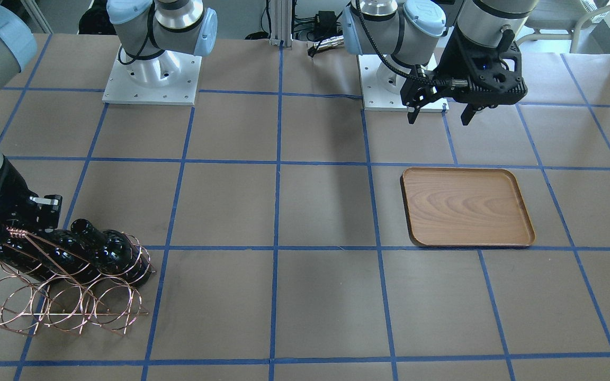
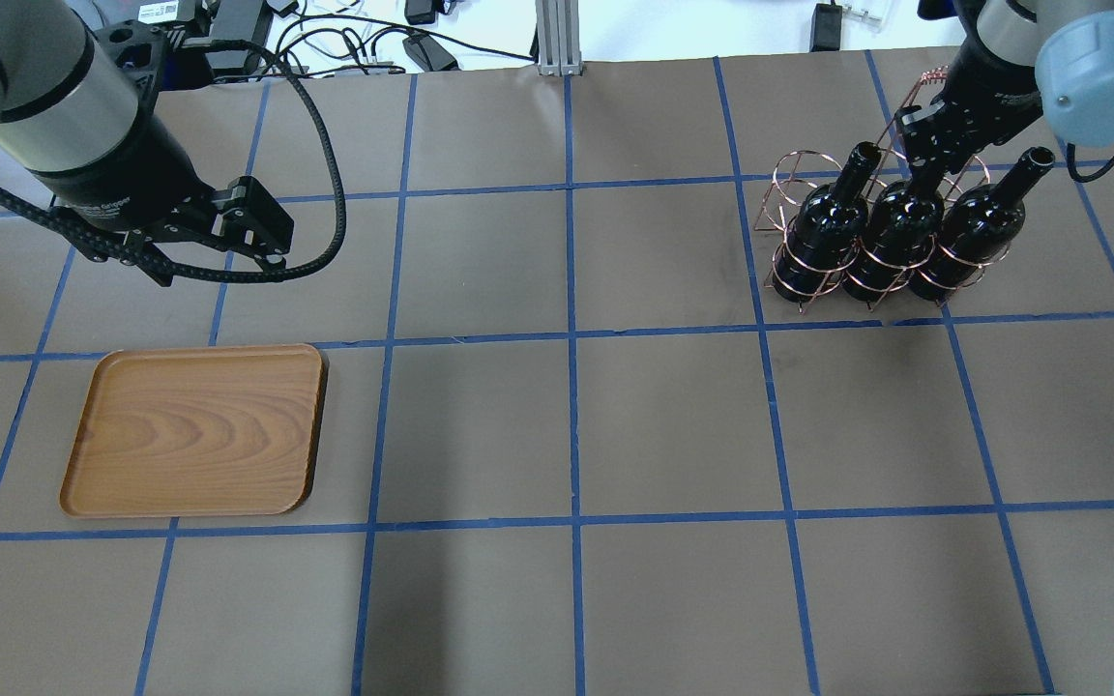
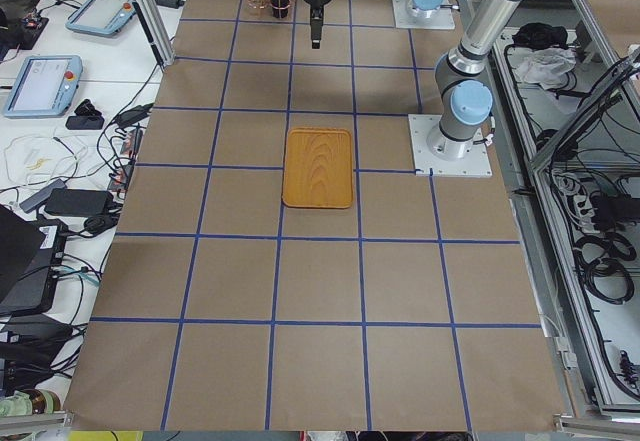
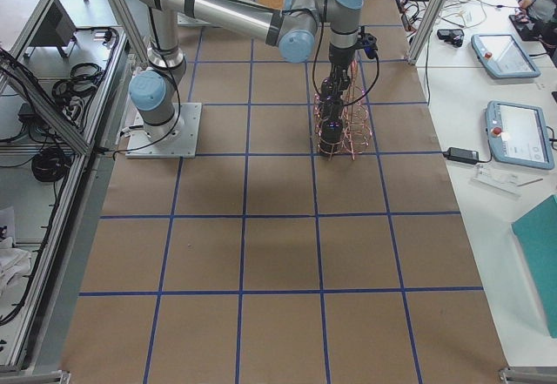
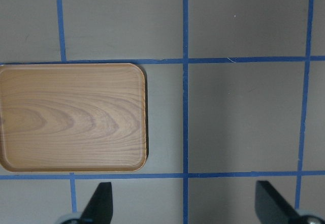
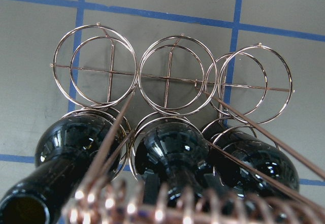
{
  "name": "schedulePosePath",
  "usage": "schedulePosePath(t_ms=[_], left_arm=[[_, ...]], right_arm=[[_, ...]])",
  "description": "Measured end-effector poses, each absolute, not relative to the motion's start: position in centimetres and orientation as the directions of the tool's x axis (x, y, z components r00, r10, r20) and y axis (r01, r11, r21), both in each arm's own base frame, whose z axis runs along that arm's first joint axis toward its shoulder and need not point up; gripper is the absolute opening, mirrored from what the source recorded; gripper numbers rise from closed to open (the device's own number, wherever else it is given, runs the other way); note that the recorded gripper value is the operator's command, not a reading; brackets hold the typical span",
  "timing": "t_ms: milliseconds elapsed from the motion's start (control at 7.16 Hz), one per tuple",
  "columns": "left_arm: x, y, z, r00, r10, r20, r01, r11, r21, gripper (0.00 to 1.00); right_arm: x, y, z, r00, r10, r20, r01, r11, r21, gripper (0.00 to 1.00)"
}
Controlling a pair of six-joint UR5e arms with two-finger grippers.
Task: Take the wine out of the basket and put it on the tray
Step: 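Move the right gripper over the nearest bottle neck and lower it, then close the right gripper on the bottle neck and lift it upright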
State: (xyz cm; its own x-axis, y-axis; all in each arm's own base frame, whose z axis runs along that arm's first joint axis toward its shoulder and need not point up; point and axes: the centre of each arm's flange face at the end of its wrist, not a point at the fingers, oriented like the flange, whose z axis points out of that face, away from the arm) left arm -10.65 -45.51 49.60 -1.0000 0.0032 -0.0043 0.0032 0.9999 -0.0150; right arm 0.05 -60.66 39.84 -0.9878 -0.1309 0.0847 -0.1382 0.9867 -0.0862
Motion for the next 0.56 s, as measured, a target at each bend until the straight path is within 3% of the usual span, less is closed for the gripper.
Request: schedulePosePath(t_ms=[559], left_arm=[[-10.7,-45.3,49.5,-1.000,0.004,-0.003,0.004,1.000,-0.010,1.00]], right_arm=[[1.0,-58.9,46.4,-0.974,-0.194,0.116,-0.210,0.966,-0.152,0.26]])
